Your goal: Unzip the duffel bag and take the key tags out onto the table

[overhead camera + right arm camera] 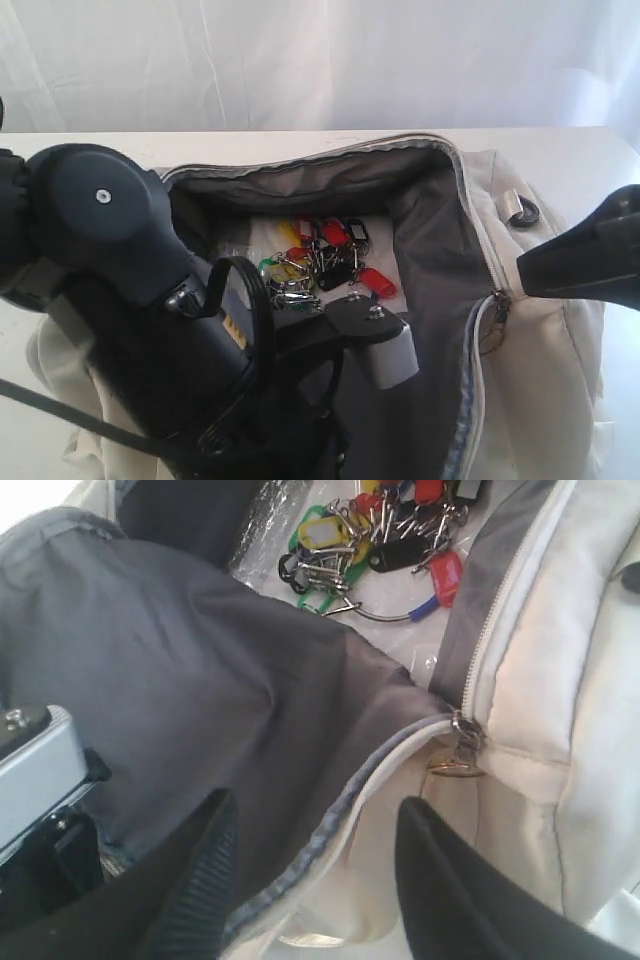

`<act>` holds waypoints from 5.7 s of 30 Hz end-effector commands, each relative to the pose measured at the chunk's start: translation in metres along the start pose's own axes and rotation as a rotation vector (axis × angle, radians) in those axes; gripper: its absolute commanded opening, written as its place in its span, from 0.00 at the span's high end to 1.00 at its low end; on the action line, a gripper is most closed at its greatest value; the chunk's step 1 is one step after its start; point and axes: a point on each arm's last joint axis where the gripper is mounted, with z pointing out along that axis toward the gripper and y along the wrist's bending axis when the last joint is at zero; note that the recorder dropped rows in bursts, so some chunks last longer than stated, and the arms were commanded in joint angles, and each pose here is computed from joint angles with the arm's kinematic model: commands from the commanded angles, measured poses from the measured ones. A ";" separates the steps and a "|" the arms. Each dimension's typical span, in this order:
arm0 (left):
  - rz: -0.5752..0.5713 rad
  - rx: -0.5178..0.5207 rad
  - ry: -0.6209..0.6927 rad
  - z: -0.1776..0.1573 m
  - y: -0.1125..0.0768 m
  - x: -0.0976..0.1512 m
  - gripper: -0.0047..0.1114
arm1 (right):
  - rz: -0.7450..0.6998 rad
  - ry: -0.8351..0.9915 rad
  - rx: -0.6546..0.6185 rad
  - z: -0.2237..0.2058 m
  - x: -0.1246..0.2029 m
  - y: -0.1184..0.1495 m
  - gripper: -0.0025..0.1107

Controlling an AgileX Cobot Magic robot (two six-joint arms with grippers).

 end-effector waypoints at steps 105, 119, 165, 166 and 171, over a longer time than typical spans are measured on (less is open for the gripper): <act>-0.358 -0.807 0.054 -0.085 0.197 -0.099 0.22 | -0.253 -0.031 0.264 -0.016 0.014 0.004 0.98; -0.506 -0.690 0.048 -0.048 0.226 -0.094 0.22 | -0.252 -0.039 0.265 -0.012 0.015 0.002 0.98; -0.204 -0.852 -0.058 -0.108 0.180 -0.118 0.96 | -0.253 -0.043 0.265 -0.012 0.014 0.002 0.98; -0.199 -0.856 -0.066 -0.105 0.183 -0.117 0.96 | -0.253 -0.043 0.265 -0.012 0.014 0.002 0.98; -0.181 -0.856 -0.049 -0.091 0.197 -0.111 0.88 | -0.253 -0.043 0.265 -0.012 0.014 0.002 0.98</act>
